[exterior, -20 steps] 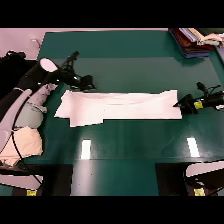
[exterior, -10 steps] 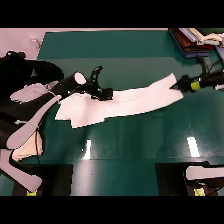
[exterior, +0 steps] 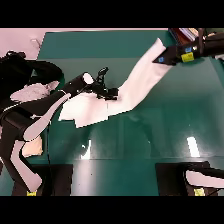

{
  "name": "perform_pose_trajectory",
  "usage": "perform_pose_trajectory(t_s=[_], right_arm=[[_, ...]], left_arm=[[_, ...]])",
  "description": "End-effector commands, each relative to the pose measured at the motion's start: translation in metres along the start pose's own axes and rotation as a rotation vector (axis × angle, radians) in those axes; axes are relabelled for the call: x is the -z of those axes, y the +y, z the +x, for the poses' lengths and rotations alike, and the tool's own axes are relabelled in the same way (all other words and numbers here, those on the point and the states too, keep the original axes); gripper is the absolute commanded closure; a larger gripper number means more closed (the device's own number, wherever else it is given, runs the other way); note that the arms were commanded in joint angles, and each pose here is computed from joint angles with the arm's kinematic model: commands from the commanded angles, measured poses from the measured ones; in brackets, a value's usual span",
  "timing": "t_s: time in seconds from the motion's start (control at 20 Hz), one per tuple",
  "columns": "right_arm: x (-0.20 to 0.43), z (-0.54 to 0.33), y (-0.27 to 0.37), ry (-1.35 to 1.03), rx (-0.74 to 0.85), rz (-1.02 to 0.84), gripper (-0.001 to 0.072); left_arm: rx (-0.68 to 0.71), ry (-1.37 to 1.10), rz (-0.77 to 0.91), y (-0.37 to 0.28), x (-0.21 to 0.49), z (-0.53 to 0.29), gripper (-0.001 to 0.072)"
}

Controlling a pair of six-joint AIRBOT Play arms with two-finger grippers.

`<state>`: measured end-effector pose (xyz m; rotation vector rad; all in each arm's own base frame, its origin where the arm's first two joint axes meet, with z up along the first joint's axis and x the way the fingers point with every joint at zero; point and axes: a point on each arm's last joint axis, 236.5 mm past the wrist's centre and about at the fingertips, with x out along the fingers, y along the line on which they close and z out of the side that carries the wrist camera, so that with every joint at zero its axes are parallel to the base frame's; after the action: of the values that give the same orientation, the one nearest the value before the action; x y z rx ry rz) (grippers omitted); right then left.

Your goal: Fold the shirts.

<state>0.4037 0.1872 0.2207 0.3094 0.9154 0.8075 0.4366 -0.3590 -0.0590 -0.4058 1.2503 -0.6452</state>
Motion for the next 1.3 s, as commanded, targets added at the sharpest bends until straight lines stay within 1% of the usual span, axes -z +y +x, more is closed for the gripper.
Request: perform_pose_trajectory(t_s=[0.0, 0.15, 0.25, 0.4, 0.5, 0.6, 0.65, 0.7, 0.75, 0.8, 0.85, 0.95, 1.1, 1.25], right_arm=[[-0.019, 0.008, 0.055, -0.062, -0.054, -0.079, 0.0700], [-0.021, 0.025, 0.081, -0.080, -0.091, -0.114, 0.0700], [-0.021, 0.041, 0.100, -0.079, -0.125, -0.136, 0.0700], [-0.014, 0.088, 0.133, -0.045, -0.190, -0.151, 0.0699], [-0.003, 0.135, 0.163, -0.021, -0.242, -0.172, 0.0699], [0.013, 0.186, 0.206, -0.001, -0.342, -0.155, 0.0697], [0.022, 0.212, 0.228, 0.003, -0.398, -0.156, 0.0615], [0.031, 0.234, 0.244, 0.008, -0.436, -0.156, 0.0403], [0.040, 0.252, 0.255, 0.028, -0.462, -0.156, 0.0318], [0.044, 0.262, 0.255, 0.041, -0.461, -0.168, 0.0320], [0.048, 0.266, 0.248, 0.059, -0.453, -0.161, 0.0322], [0.059, 0.264, 0.200, 0.123, -0.359, -0.153, 0.0323], [0.074, 0.241, 0.087, 0.204, -0.129, -0.079, 0.0323], [0.096, 0.198, -0.028, 0.229, 0.063, 0.117, 0.0318]], left_arm=[[-0.004, 0.013, 0.021, -0.001, -0.001, -0.001, 0.0680], [0.009, -0.012, 0.057, -0.011, -0.025, -0.029, 0.0680], [-0.024, -0.069, 0.115, -0.009, -0.056, -0.073, 0.0680], [-0.121, -0.167, 0.171, 0.011, -0.098, -0.168, 0.0680], [-0.187, -0.261, 0.179, 0.025, -0.120, -0.240, 0.0680], [-0.239, -0.370, 0.177, 0.033, -0.134, -0.310, 0.0680], [-0.255, -0.424, 0.173, 0.035, -0.138, -0.339, 0.0680], [-0.273, -0.476, 0.166, 0.037, -0.140, -0.366, 0.0680], [-0.286, -0.508, 0.158, 0.040, -0.139, -0.385, 0.0679], [-0.299, -0.530, 0.150, 0.043, -0.137, -0.400, 0.0679], [-0.307, -0.532, 0.142, 0.046, -0.134, -0.408, 0.0679], [-0.314, -0.518, 0.143, 0.048, -0.128, -0.412, 0.0680], [-0.302, -0.503, 0.160, 0.040, -0.127, -0.403, 0.0679], [-0.278, -0.507, 0.224, 0.017, -0.132, -0.389, 0.0680]])
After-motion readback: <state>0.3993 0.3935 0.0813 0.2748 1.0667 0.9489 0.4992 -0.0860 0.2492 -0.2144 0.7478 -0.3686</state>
